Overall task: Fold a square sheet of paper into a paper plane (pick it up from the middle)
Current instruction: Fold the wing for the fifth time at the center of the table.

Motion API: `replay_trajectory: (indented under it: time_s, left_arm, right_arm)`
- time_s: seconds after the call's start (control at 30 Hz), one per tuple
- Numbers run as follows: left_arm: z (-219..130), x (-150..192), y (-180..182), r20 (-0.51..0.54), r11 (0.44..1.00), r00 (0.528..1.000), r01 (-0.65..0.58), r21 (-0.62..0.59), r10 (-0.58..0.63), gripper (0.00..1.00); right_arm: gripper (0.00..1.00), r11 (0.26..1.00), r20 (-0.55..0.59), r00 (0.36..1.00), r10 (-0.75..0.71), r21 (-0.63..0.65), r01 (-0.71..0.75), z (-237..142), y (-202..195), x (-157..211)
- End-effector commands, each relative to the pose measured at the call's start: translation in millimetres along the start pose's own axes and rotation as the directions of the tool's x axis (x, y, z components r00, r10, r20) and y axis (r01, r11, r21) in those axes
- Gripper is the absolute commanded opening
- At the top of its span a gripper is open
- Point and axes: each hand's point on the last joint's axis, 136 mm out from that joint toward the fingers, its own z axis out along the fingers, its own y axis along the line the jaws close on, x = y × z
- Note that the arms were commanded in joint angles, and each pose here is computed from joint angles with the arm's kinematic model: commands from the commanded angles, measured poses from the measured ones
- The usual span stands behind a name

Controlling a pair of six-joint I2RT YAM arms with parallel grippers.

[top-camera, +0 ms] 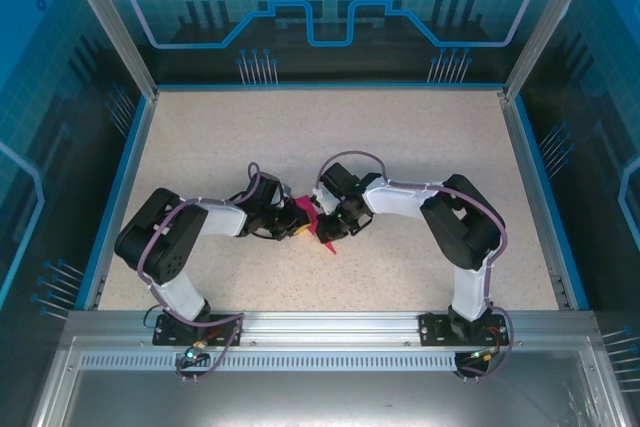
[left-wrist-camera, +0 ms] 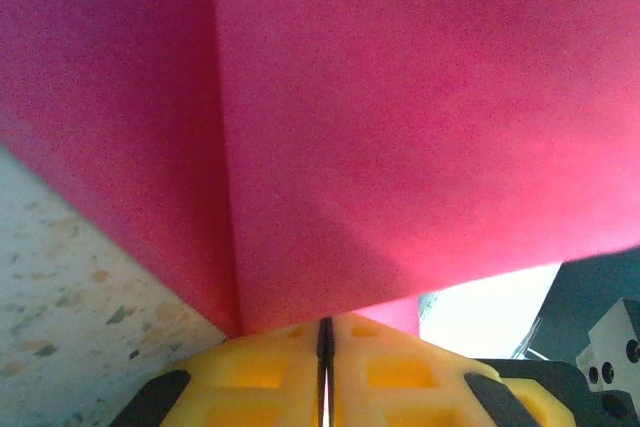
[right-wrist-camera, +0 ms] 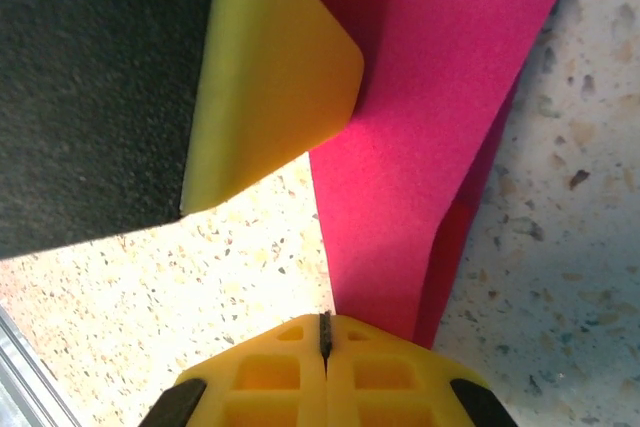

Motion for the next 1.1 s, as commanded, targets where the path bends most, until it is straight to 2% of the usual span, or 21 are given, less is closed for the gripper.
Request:
replay_trajectory:
  time_s: [0.0,0.47,0.83,0.93,1.07]
  left_arm:
    - [10,-3,41,0.024,0.989,0.998,0.053,-0.141,-0.05,0.11]
    - [10,-3,58,0.029,0.975,0.995,0.099,-0.197,-0.095,0.11]
    - [10,-1,64,0.027,0.971,0.994,0.112,-0.211,-0.109,0.1]
    - [10,-2,60,0.026,0.975,0.994,0.105,-0.197,-0.102,0.1]
    - [9,-2,52,0.018,0.983,0.997,0.079,-0.165,-0.077,0.1]
  right_arm:
    - [0.0,0.999,-0.077,0.996,0.039,0.036,-0.036,4,-16,24]
    - [0.0,0.998,-0.121,0.991,0.054,0.032,-0.051,-2,-26,54]
    - [0.0,0.998,-0.198,0.978,0.066,0.03,-0.061,-8,-32,99]
    - [0.0,0.998,-0.185,0.981,0.064,0.021,-0.061,-14,-32,107]
    - [0.0,1.0,-0.048,0.999,0.001,-0.031,-0.002,-36,-13,76]
